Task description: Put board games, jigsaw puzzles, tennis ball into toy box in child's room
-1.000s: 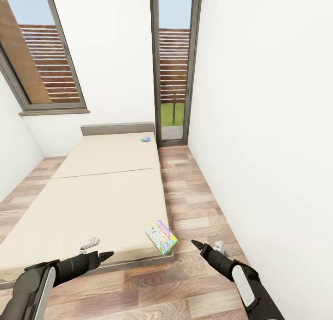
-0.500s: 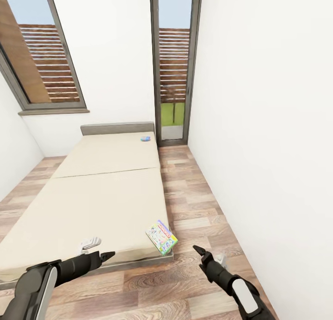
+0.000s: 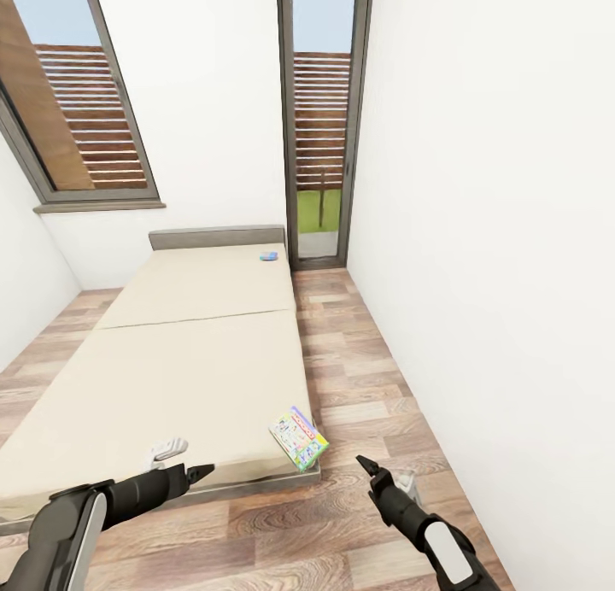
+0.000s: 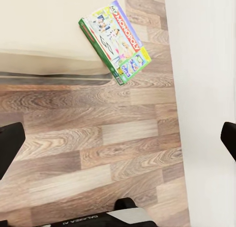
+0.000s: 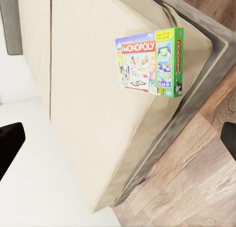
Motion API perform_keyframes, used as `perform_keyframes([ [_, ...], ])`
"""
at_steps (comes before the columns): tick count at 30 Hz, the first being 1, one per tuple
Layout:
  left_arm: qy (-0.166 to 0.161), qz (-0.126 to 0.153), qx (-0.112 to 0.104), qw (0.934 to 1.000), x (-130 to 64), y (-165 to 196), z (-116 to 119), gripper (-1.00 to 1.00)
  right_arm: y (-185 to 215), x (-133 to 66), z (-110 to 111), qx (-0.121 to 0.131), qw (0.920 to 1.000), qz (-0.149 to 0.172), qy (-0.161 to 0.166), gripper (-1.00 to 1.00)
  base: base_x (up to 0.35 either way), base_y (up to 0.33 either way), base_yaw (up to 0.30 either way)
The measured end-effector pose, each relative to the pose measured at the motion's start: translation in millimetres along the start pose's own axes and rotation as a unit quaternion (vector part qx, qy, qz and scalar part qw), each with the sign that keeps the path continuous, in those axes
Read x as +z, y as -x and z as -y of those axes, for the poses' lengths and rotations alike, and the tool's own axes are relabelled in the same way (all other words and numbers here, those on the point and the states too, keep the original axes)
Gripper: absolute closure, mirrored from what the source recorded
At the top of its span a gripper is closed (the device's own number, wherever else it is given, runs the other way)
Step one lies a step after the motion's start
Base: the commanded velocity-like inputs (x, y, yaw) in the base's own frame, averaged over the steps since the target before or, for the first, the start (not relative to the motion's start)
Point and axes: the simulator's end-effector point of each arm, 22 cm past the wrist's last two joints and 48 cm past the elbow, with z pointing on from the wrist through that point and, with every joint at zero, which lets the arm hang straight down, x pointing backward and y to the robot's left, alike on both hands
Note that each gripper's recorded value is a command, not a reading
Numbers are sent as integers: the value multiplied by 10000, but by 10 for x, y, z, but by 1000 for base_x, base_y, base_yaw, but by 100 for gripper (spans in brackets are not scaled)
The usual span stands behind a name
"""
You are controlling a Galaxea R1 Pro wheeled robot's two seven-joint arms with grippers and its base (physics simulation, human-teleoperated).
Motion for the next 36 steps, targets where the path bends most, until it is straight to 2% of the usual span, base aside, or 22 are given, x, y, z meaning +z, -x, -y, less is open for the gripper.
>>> perform_keyframes([
  [7,-195,12,-18,9998,51,-2,47,-100,-28,65,28,-67,10000,-33,1,-100,0,0,0],
  [25,-234,0,-52,9997,201,-39,-32,-100,-189,277,62,-58,9999,-111,27,-100,0,0,0],
  [36,-256,-6,-60,9997,301,-68,-80,-100,-117,369,73,-114,9997,86,186,-100,0,0,0],
])
